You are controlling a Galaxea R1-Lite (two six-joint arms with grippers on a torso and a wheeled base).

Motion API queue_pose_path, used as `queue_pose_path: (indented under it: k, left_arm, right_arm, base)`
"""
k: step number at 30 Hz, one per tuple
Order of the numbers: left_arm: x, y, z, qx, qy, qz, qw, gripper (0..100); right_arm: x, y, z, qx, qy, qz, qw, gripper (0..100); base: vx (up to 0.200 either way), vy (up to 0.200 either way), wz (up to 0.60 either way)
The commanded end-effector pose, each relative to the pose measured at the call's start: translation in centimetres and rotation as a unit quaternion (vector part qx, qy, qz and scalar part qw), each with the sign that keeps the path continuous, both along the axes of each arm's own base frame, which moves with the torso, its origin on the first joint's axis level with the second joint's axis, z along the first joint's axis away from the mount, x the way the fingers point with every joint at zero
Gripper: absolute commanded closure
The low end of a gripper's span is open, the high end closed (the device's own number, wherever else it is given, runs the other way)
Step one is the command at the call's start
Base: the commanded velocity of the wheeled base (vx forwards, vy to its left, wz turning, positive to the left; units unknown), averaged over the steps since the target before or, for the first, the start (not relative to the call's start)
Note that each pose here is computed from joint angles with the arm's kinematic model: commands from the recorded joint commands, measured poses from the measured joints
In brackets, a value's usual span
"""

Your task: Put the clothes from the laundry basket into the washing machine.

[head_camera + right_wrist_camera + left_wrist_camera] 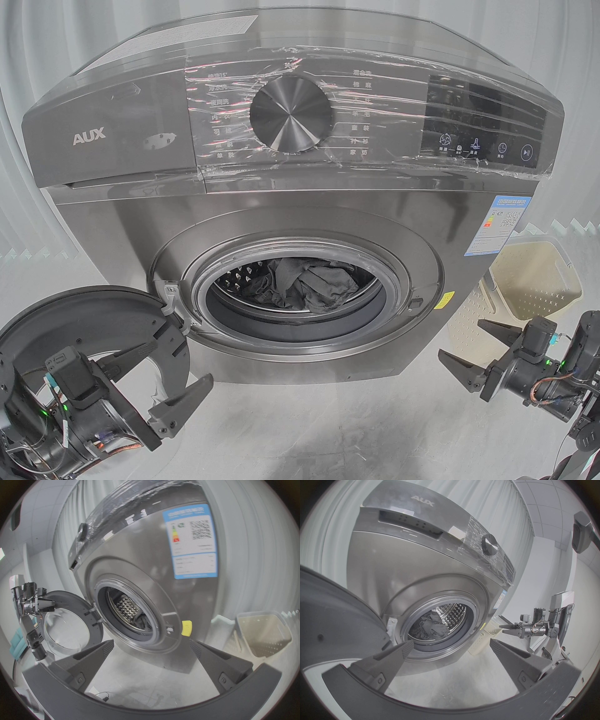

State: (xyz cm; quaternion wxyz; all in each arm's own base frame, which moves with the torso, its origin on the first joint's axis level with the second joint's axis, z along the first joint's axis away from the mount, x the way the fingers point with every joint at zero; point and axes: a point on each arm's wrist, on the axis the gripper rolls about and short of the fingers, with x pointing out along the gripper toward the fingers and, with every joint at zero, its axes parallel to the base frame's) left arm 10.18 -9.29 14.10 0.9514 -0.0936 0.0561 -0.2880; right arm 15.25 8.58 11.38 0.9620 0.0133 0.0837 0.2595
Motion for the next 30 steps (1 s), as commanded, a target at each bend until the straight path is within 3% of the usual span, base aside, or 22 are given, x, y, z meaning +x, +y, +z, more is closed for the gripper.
queue_pose_path:
  k: [1,5,10,17,23,26,30]
  left_arm:
    - [-0.8,1.7,0.2,-0.008,-0.011,0.03,0.9995,0]
    - [-1.6,2.9,0.3,-0.001,-0.019,0.048,0.9987,0]
    - [-2.9,4.4,0.4,0.014,-0.036,0.063,0.9972,0]
    - [-6.2,6.8,-0.2,0.031,-0.049,0.064,0.9963,0]
    - [-7.3,7.9,-1.7,0.049,-0.03,0.088,0.9945,0]
    - [-7.8,8.4,-1.8,0.041,-0.04,0.126,0.9904,0]
    - [-8.7,9.1,-1.8,0.023,-0.07,0.18,0.9808,0]
  right_arm:
    - [-1.5,-2.3,1.2,0.009,-0.016,-0.048,0.9987,0]
    - [-2.9,-3.7,1.4,0.014,0.005,-0.089,0.9959,0]
    - [-5.4,-4.9,1.5,0.012,0.015,-0.099,0.9949,0]
    - [-9.7,-6.9,1.3,0.017,-0.007,-0.125,0.992,0]
    - [-12.9,-8.0,0.8,0.027,-0.034,-0.146,0.9884,0]
    - [-14.3,-8.4,0.6,0.031,-0.041,-0.156,0.9865,0]
    - [-15.6,-8.7,0.5,0.035,-0.055,-0.176,0.9823,0]
  base:
    - [0.0,0.0,0.0]
    - [-0.15,0.0,0.0]
    - [-0.2,0.0,0.0]
    - [-0.2,0.0,0.0]
    - [-0.2,0.0,0.0]
    - [-0.2,0.0,0.0]
    - [0.0,0.0,0.0]
